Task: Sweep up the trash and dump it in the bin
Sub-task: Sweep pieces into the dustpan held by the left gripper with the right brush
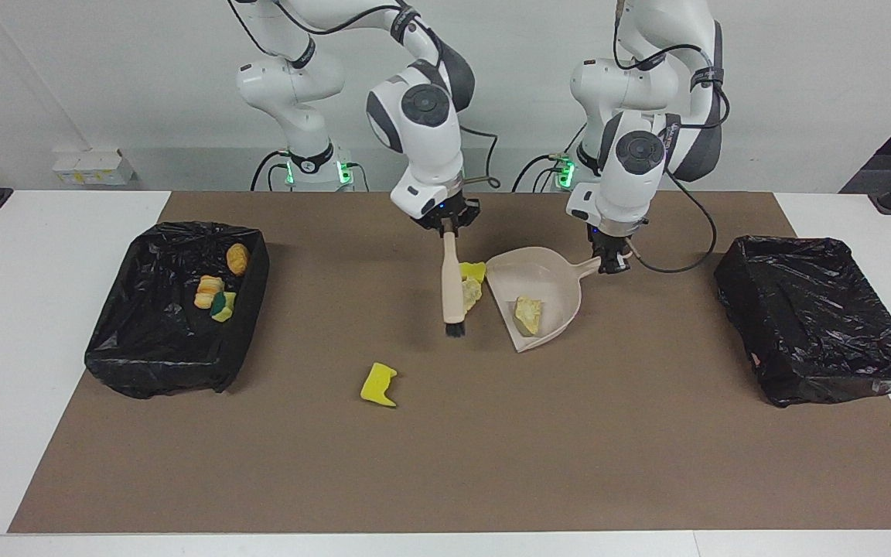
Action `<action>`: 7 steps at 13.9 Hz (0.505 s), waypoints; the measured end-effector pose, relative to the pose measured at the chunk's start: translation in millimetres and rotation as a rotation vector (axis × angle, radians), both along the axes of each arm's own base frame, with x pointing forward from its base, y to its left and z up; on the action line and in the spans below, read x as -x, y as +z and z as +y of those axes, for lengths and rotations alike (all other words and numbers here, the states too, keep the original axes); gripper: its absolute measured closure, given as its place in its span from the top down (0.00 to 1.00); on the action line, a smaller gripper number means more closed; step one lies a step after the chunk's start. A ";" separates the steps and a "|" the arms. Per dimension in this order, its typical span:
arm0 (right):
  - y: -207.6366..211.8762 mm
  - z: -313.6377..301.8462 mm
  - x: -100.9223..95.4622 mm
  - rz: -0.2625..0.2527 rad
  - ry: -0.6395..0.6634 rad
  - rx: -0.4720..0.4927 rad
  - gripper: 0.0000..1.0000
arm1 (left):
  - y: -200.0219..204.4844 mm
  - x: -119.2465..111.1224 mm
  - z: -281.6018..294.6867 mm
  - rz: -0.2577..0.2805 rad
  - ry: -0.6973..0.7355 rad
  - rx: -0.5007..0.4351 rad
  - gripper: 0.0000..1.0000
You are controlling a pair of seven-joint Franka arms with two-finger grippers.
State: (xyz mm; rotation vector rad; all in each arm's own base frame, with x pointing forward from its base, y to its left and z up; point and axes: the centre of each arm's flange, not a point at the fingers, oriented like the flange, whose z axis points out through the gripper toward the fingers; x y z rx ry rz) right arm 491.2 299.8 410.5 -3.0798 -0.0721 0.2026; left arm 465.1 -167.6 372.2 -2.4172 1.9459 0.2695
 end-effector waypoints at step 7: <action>-20.5 -178.4 -102.8 -0.049 0.189 0.138 0.26 | -3.9 0.4 7.4 -0.001 0.014 0.006 0.31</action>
